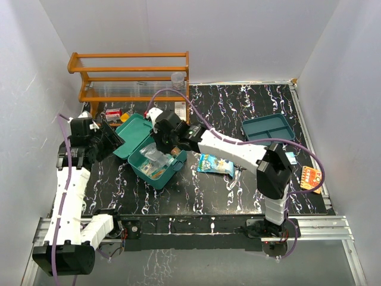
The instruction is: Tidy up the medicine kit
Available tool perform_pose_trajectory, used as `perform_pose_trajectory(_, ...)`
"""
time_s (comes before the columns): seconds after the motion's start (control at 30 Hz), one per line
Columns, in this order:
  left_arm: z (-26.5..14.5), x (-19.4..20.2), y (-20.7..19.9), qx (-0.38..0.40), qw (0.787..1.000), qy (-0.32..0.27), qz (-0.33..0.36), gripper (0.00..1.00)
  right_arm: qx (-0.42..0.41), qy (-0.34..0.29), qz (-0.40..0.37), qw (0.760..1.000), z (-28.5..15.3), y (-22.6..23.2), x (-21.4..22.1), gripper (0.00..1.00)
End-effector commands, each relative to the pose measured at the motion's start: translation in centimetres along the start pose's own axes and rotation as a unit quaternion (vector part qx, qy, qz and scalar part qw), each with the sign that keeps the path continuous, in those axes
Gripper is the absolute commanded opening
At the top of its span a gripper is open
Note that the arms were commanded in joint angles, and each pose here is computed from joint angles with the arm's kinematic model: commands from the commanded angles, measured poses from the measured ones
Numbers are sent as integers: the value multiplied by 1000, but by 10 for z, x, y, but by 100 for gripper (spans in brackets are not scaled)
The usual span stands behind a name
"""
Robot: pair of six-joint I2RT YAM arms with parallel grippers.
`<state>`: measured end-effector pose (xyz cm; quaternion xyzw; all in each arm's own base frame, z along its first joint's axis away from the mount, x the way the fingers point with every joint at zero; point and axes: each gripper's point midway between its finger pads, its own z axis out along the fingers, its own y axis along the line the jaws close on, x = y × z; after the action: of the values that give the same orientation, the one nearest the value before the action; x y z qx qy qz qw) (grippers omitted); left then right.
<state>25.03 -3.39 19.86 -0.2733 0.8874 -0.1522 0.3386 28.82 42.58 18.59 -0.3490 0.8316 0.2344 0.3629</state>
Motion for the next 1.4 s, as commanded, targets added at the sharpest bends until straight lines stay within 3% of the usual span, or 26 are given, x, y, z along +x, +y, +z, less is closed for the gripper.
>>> perform_pose_trajectory(0.0,-26,-29,9,-59,997,-49,9,64,-65,-4,-13,998,4,32,-15,0)
perform_pose_trajectory(0.33,-31,-43,4,-65,996,-57,17,64,-95,92,24,991,38,47,26,0)
perform_pose_trajectory(0.7,-27,-54,-3,-61,996,-56,39,64,-58,130,30,989,70,37,56,0)
perform_pose_trajectory(0.97,-28,-59,-7,-56,996,-59,46,65,-18,80,49,995,73,27,25,21)
perform_pose_trajectory(1.17,-31,-61,-24,-13,997,-60,56,67,17,42,72,996,53,10,2,44)
perform_pose_trajectory(1.37,-38,-66,-42,37,994,-80,61,70,19,-20,113,993,15,-11,-33,50)
